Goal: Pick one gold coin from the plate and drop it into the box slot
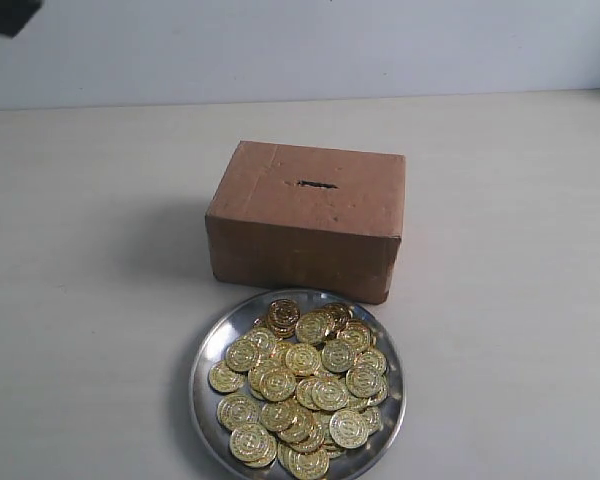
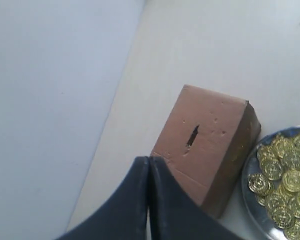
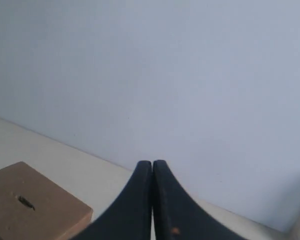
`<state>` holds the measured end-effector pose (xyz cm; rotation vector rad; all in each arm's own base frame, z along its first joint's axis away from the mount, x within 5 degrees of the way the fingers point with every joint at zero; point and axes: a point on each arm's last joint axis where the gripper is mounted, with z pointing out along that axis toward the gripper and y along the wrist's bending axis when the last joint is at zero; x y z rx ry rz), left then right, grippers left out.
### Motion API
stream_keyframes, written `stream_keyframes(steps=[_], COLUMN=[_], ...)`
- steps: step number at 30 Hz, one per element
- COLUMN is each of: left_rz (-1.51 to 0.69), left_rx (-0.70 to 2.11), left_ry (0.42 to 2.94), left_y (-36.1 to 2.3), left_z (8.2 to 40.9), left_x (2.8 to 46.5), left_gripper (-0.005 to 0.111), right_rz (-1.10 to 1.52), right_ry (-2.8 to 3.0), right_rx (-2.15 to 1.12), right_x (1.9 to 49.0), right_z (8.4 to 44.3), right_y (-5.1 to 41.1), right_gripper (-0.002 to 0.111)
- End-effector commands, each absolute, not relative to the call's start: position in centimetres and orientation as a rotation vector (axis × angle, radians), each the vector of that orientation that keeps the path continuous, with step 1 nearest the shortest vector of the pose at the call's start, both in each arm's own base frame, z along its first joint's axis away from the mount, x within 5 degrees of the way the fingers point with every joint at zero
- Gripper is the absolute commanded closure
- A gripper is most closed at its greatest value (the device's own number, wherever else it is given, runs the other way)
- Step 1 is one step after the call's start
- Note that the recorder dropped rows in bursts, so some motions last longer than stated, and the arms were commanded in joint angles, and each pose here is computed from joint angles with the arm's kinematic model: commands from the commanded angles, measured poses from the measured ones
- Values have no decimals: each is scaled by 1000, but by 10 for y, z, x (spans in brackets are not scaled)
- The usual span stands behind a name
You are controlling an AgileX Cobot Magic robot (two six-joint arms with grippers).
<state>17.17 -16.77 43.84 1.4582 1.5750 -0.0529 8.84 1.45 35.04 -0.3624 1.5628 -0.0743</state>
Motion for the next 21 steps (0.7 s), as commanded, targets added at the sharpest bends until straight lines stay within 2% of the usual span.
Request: stream_keyframes(steps=[1, 8, 12, 14, 16, 21], left_rz=[-124, -298, -456, -528, -551, -623], left_rx=[1221, 881, 699, 633, 617, 570], left_ry=[1453, 1348, 1349, 1370, 1395, 1524], left_y=[-127, -80, -68, -64, -62, -61], left_z=[413, 324, 283, 267, 254, 221], left_x=[128, 82, 71, 68, 66, 64], left_gripper=[107, 107, 107, 107, 107, 107], right_rz=[-31, 340, 500, 572, 641, 796], right_ry=[1582, 1488, 1431, 1413, 1361, 1468], right_rx=[-395, -452, -551, -605, -630, -481], right_x=[75, 55, 52, 50, 47, 49], right_z=[348, 340, 311, 293, 291, 279], right_y=[-1, 6, 27, 38, 44, 45], right_gripper=[108, 108, 108, 108, 108, 108])
